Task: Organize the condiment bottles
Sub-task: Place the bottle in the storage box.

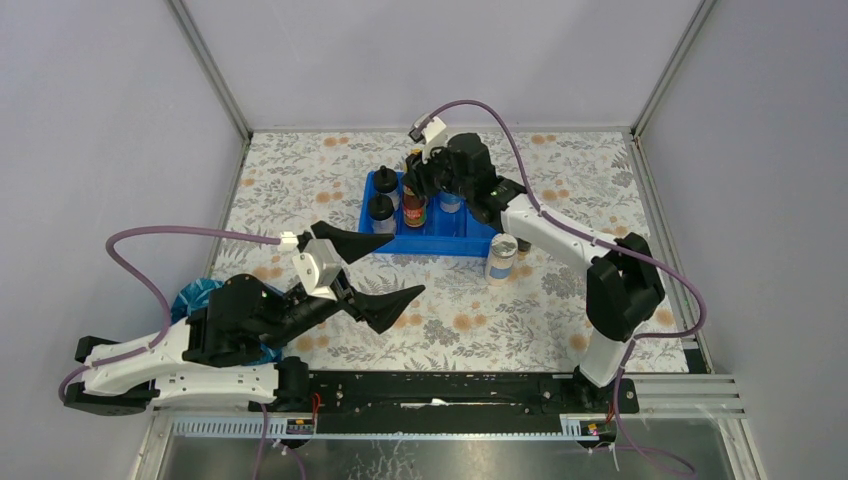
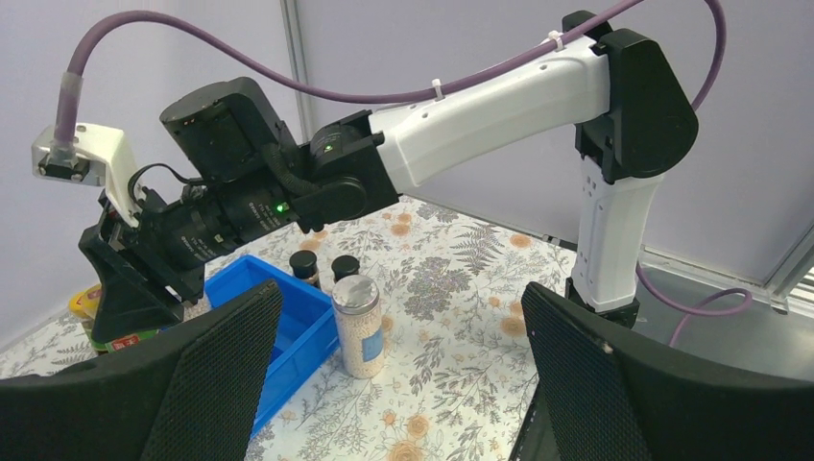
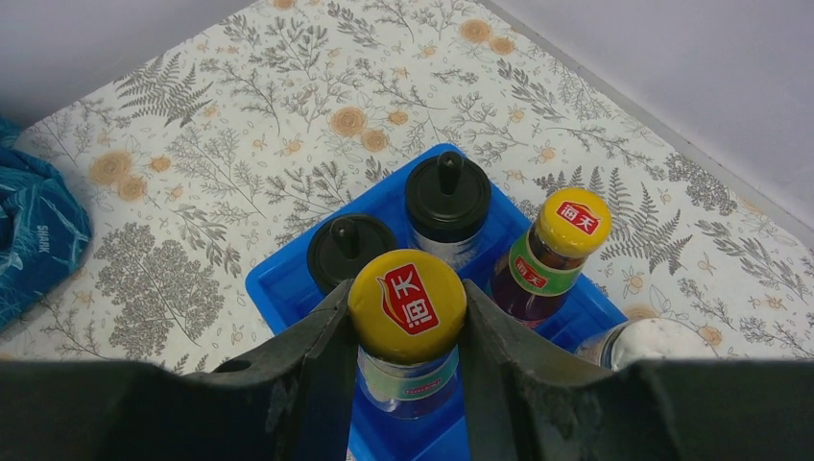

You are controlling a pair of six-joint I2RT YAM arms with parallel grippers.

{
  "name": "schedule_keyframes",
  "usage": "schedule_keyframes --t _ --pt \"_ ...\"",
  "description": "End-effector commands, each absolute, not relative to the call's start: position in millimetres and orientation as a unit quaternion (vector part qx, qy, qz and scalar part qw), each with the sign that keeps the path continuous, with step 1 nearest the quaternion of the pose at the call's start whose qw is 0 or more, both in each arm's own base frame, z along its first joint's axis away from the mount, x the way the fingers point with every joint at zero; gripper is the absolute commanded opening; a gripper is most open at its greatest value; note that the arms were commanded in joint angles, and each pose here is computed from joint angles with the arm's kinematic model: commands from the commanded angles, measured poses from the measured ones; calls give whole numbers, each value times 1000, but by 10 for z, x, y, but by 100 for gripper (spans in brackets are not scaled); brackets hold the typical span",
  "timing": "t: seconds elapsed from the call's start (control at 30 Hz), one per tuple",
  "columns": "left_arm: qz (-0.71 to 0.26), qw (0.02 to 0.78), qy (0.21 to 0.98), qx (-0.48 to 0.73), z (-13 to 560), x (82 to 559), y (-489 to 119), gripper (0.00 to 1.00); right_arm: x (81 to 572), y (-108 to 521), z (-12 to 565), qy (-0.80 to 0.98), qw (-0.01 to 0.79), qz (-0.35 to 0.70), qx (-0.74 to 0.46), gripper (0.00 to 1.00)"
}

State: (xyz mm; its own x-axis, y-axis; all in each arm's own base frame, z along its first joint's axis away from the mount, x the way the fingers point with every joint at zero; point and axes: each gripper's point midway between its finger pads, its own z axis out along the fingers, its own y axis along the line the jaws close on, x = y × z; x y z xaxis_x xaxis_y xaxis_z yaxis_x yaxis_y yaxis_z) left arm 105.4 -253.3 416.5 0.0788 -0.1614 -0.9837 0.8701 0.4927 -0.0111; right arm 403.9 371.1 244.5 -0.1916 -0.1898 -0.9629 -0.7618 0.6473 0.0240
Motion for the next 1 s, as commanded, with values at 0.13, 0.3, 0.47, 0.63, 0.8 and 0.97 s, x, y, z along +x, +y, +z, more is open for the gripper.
schedule_keyframes --t 0.13,0.3,0.47,0.63,0.8,0.97 --pt "-373 666 557 327 4087 1092 -2515 98 4162 3952 3127 639 628 288 -338 0" --pt "-368 668 558 328 4058 1104 -2506 98 4211 3988 2998 641 624 281 -346 0" --pt "-363 668 560 329 4028 1115 -2509 99 4229 4006 2881 642 622 279 -351 0" --pt "-358 669 561 331 3998 1126 -2509 99 4239 4015 2760 642 621 276 -356 0" --pt "-355 669 562 332 3973 1135 -2520 99 4248 4002 2665 644 621 272 -356 0" --pt "-353 669 563 333 3951 1141 -2528 99 4254 3978 2559 648 619 268 -354 0"
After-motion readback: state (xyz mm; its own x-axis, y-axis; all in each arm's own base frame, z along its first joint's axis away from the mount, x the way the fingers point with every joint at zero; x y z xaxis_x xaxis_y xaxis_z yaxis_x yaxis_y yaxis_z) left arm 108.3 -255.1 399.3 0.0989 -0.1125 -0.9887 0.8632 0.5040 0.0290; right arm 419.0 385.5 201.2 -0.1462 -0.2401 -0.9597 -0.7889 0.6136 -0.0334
